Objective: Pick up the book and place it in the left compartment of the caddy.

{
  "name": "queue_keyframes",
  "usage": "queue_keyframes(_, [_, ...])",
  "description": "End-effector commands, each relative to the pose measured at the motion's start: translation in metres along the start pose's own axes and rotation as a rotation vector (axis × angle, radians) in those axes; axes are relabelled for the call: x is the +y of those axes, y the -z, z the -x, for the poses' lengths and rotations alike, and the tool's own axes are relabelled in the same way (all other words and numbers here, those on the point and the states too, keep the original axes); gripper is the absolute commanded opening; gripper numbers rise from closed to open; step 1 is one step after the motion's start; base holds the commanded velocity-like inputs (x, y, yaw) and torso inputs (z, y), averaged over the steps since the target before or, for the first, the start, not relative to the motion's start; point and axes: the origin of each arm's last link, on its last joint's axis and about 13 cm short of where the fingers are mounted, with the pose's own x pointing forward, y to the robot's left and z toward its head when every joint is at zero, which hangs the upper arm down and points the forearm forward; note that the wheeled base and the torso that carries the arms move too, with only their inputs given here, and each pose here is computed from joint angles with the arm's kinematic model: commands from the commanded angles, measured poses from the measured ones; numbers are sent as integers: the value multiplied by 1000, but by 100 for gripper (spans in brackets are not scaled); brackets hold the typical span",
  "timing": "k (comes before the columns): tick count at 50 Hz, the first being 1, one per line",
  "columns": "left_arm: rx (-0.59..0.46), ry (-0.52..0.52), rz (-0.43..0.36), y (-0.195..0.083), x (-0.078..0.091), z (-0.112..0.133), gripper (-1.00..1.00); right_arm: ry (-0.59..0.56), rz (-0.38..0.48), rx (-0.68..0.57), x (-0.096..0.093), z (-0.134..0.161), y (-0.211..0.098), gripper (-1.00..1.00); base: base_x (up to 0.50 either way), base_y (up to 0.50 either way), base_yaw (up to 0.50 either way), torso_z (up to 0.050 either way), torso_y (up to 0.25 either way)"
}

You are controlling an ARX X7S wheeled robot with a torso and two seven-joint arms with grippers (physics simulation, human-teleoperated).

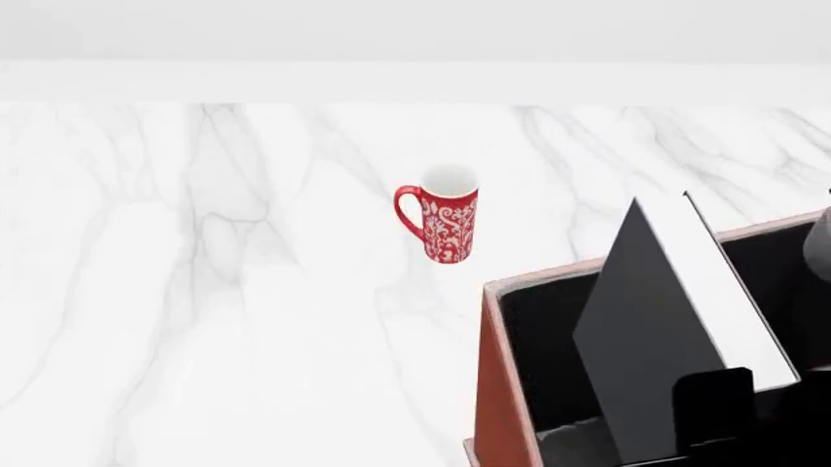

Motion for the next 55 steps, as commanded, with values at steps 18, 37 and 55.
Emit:
queue_keyframes(18, [0, 0, -1, 0, 0, -1, 100, 49, 9, -62, -7, -21, -12, -100, 0, 0, 0, 1, 1])
queue_keyframes(37, [-2, -1, 0, -1, 0, -1, 100, 62, -2, -44, -11, -40, -13, -100, 0, 0, 0, 1, 1])
queue_keyframes(55, [-1, -2, 0, -1, 1, 0, 100, 77, -2, -19, -11, -54, -17, -100, 0, 0, 0, 0, 2])
